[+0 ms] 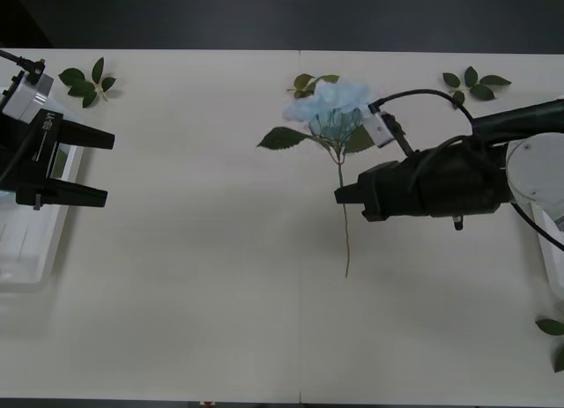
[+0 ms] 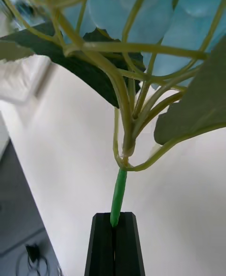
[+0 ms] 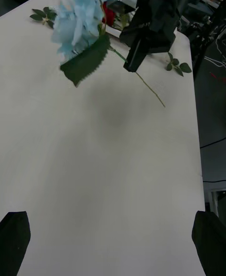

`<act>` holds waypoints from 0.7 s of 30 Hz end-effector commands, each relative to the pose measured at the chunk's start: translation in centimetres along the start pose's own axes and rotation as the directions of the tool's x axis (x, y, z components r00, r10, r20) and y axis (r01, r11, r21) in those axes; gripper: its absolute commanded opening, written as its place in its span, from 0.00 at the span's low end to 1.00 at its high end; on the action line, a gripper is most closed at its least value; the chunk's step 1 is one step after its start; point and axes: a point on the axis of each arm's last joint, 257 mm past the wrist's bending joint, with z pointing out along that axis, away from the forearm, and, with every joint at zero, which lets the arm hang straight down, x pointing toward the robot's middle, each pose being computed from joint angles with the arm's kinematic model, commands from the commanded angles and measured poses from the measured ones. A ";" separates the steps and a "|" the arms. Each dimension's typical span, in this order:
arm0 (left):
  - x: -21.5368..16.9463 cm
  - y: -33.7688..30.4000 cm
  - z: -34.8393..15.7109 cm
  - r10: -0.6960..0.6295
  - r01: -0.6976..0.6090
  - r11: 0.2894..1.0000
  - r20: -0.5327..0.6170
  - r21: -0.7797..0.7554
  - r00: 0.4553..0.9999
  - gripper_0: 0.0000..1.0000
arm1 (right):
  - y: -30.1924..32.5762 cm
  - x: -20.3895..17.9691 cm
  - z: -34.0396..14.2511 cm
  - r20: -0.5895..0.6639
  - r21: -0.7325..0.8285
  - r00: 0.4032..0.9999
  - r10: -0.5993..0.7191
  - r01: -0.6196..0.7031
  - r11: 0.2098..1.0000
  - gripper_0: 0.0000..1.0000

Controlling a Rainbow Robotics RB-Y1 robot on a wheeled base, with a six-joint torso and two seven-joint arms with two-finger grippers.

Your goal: Put the red flowers into the right box and the blue flowers into the left box

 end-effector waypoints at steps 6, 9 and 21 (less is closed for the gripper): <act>-1.5 0.4 -1.4 0.070 -0.070 0.997 -0.011 -0.022 0.998 1.00 | 5.5 -9.1 0.5 0.276 -0.174 0.960 -0.045 0.096 0.980 0.00; -1.4 0.2 -1.3 0.067 -0.067 0.998 -0.010 -0.016 0.998 1.00 | 6.5 -11.0 0.9 0.340 -0.198 0.939 -0.042 0.115 0.973 0.00; -2.4 -1.1 -0.1 -0.156 0.154 0.987 0.041 0.046 0.987 1.00 | 11.8 -15.9 0.0 0.483 -0.337 0.875 -0.027 0.214 0.917 0.00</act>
